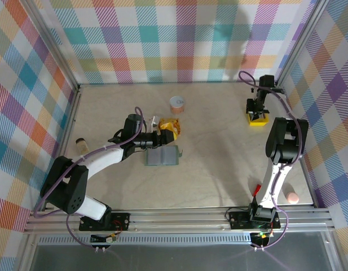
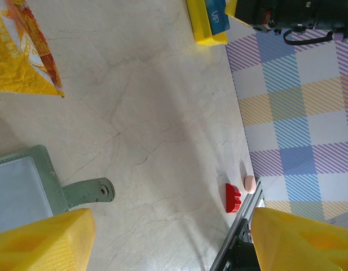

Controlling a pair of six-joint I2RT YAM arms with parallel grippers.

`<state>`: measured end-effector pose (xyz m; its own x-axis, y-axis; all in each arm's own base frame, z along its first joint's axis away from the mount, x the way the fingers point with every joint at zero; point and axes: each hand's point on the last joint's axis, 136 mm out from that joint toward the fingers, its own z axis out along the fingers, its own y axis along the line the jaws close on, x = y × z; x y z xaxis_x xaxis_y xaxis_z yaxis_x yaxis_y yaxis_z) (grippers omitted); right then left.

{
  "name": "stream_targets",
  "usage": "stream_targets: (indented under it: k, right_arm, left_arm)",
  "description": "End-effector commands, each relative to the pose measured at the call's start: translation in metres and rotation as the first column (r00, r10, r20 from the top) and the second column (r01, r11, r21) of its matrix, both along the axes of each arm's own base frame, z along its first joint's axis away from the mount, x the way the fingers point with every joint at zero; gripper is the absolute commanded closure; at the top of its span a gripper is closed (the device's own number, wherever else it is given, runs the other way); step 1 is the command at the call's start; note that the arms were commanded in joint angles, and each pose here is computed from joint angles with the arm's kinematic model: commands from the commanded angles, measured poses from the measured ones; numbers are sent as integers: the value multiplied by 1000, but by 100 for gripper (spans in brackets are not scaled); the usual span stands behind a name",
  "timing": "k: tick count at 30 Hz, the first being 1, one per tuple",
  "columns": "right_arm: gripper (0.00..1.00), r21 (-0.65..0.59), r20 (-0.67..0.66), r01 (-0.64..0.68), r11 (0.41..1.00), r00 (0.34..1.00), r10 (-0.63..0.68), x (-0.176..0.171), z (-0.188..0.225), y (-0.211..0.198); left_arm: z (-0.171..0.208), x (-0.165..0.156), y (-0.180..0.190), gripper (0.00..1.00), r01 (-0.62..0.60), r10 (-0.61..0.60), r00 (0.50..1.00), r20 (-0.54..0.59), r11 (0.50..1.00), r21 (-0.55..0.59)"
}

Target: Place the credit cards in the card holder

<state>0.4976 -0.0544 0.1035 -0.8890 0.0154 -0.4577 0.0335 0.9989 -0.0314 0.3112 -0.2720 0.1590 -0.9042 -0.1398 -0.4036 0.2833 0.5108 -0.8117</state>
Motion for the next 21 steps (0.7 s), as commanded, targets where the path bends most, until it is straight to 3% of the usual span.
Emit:
stream_targets:
  k: [1, 9, 21]
  right_arm:
    - [100, 17, 139, 27, 999, 990, -29, 7, 39, 0]
    - [100, 18, 214, 40, 999, 976, -43, -7, 62, 1]
    - [100, 115, 275, 36, 993, 959, -67, -44, 77, 26]
  left_arm:
    - [12, -8, -4, 27, 23, -22, 999, 47, 1000, -14]
    - [15, -11, -3, 28, 20, -19, 998, 54, 1000, -18]
    - [40, -8, -13, 24, 14, -7, 997, 79, 996, -86]
